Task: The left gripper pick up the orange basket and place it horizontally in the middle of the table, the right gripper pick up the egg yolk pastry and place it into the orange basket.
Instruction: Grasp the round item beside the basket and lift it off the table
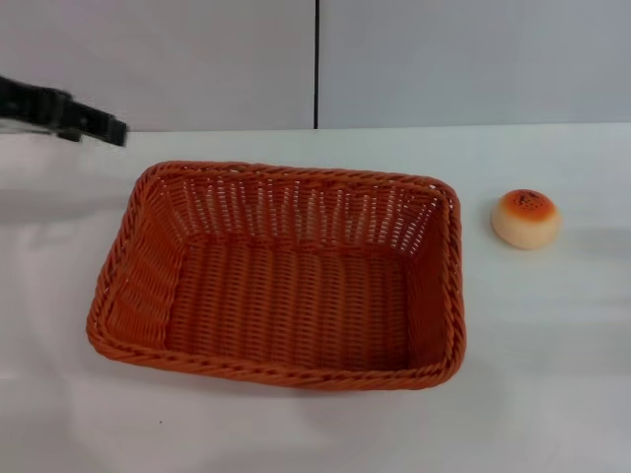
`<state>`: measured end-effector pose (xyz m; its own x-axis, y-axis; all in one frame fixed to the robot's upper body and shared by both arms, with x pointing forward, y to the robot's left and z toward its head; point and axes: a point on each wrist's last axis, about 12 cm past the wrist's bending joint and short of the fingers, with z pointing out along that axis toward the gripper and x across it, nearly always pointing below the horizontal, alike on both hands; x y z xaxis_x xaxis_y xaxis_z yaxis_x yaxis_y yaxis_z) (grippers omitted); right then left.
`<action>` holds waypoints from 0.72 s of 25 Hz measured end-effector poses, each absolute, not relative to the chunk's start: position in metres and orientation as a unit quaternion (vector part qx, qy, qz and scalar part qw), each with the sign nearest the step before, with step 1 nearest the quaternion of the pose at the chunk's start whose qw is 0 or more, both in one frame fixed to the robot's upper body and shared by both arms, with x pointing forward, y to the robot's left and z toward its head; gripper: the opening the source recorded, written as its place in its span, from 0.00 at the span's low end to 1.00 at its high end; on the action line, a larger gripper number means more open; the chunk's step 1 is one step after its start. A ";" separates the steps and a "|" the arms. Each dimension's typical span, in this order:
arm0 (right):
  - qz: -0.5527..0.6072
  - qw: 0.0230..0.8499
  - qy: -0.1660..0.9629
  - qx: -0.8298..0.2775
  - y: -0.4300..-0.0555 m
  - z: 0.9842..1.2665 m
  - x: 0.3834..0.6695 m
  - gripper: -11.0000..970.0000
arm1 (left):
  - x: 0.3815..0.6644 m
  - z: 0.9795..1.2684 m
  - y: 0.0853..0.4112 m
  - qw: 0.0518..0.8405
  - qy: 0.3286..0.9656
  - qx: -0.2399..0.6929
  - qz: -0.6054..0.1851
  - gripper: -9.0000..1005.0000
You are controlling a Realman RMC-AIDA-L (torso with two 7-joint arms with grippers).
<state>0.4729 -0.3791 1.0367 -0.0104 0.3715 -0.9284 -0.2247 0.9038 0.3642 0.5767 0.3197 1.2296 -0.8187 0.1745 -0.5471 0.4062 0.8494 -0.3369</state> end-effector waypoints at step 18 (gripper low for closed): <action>0.288 0.619 0.730 -0.023 -0.377 1.053 0.490 0.63 | 0.479 1.132 0.425 0.612 0.756 0.104 -0.206 0.65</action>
